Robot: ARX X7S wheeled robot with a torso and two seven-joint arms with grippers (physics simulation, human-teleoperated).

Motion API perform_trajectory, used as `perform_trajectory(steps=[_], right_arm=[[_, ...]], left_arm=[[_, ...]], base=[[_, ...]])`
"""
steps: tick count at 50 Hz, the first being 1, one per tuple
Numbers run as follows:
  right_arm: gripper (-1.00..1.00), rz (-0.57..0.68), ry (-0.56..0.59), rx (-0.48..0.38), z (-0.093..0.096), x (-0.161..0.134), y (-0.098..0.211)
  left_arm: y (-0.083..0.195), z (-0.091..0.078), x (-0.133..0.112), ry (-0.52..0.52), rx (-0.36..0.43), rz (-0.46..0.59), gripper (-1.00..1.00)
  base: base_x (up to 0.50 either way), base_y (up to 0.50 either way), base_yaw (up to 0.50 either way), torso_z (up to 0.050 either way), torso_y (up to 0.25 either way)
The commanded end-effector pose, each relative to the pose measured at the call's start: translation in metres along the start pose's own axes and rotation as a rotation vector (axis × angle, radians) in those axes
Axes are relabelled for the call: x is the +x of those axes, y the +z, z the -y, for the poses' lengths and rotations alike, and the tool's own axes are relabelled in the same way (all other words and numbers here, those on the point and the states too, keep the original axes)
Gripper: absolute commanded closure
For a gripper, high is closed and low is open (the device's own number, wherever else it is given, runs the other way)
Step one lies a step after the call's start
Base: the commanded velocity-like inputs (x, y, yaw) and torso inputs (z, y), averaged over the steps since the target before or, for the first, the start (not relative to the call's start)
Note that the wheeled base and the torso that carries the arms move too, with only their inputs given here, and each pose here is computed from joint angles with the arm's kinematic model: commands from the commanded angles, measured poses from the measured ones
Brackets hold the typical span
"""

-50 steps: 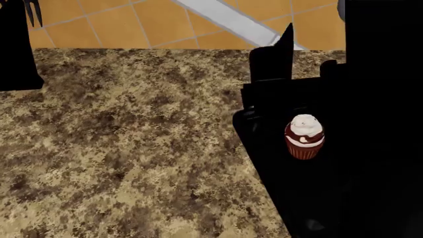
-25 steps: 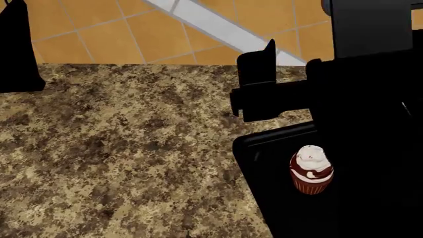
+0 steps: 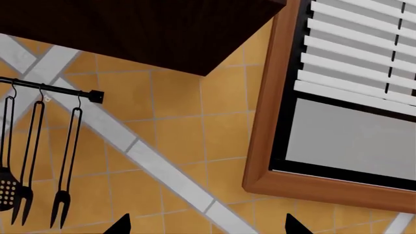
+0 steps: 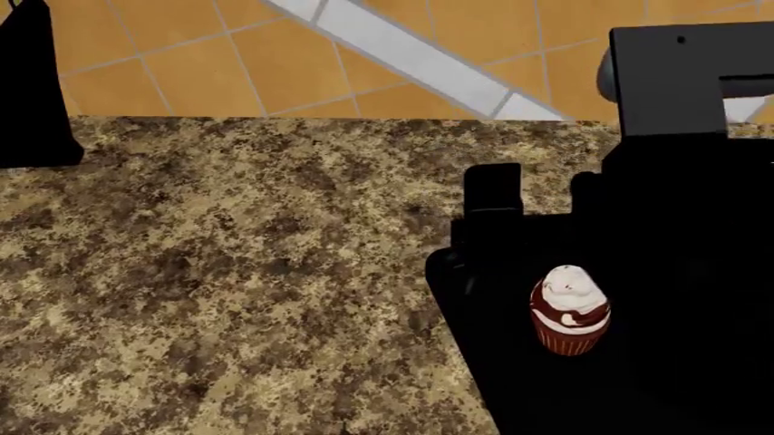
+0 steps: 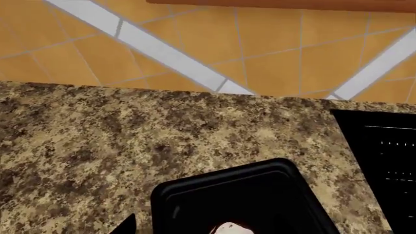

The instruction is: Move the fresh-baked cupcake off the tray onto the counter, and place the bowl used for mixing into the sink.

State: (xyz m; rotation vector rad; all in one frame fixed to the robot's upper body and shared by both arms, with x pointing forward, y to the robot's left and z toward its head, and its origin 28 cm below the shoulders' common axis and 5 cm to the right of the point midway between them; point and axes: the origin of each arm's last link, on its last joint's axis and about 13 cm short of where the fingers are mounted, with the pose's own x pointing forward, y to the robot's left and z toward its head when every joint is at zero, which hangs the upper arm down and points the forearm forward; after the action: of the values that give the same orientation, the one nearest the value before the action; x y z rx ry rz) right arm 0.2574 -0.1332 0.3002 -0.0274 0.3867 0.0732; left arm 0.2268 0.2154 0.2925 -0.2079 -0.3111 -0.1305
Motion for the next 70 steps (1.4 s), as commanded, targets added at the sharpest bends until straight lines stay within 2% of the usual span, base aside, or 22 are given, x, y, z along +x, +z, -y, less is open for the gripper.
perform_trajectory(steps=[1, 21, 70], right_arm=[[-1.0, -0.082, 0.005, 0.023, 0.005, 0.011, -0.007], [-1.0, -0.151, 0.002, 0.034, 0.011, 0.035, -0.022], [-1.0, -0.263, -0.01, 0.062, 0.018, 0.064, -0.05]], left_arm=[[0.0, 0.0, 0.0, 0.002, -0.001, -0.001, -1.0], [-0.001, 0.0, 0.0, -0.007, 0.008, -0.006, -1.0], [0.0, 0.0, -0.001, -0.006, 0.006, -0.003, -1.0]], base=[[0.0, 0.0, 0.0, 0.0, 0.0], [0.0, 0.0, 0.0, 0.0, 0.0], [0.0, 0.0, 0.0, 0.0, 0.0]])
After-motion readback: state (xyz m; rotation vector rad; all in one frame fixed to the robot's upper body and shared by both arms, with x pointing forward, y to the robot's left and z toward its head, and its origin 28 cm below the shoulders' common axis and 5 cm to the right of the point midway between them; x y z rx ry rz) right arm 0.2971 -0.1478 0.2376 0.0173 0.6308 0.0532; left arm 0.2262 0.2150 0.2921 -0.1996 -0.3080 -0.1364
